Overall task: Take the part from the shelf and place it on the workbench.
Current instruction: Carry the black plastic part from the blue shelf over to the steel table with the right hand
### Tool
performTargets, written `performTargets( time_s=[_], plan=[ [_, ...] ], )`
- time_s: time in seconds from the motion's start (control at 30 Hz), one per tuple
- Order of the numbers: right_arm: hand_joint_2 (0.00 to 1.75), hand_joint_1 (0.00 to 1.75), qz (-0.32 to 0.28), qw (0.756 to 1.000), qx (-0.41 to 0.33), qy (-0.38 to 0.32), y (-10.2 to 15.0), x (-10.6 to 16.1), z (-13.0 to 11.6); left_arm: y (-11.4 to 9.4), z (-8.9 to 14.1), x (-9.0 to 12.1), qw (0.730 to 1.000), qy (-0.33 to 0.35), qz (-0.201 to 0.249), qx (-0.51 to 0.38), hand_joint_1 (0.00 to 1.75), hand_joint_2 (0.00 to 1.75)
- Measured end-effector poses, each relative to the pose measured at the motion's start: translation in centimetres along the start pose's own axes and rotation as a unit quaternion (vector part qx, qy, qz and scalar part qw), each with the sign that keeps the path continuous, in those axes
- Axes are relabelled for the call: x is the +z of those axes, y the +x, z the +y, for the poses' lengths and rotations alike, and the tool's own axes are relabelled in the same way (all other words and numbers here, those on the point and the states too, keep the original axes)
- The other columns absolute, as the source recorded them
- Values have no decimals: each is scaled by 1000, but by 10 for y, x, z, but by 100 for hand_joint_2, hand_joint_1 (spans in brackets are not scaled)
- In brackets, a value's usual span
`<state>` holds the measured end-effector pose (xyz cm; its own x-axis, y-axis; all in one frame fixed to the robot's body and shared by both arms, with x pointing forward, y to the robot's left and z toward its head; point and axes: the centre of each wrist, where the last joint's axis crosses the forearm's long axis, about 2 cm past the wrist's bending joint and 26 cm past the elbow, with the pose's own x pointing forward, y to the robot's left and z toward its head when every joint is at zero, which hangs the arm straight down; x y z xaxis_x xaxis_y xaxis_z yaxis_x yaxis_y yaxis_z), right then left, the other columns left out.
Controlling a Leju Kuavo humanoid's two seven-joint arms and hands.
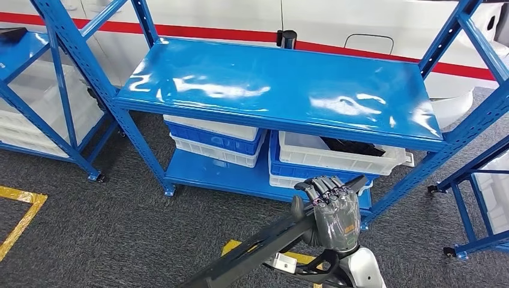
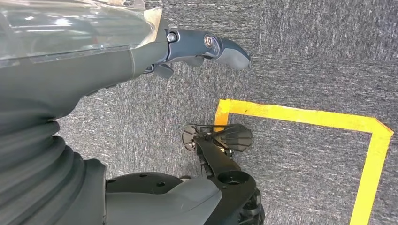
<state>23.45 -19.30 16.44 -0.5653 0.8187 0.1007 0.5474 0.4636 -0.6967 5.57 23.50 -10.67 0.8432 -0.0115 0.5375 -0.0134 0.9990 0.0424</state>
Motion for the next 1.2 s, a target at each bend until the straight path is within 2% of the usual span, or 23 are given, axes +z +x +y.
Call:
performTargets(
  time_s=[1.2],
  plan=[
    [0,175,-1,1000,-3,0,-2,0,0,0,-1,0,1000,-3,-1,5,0,175]
  ],
)
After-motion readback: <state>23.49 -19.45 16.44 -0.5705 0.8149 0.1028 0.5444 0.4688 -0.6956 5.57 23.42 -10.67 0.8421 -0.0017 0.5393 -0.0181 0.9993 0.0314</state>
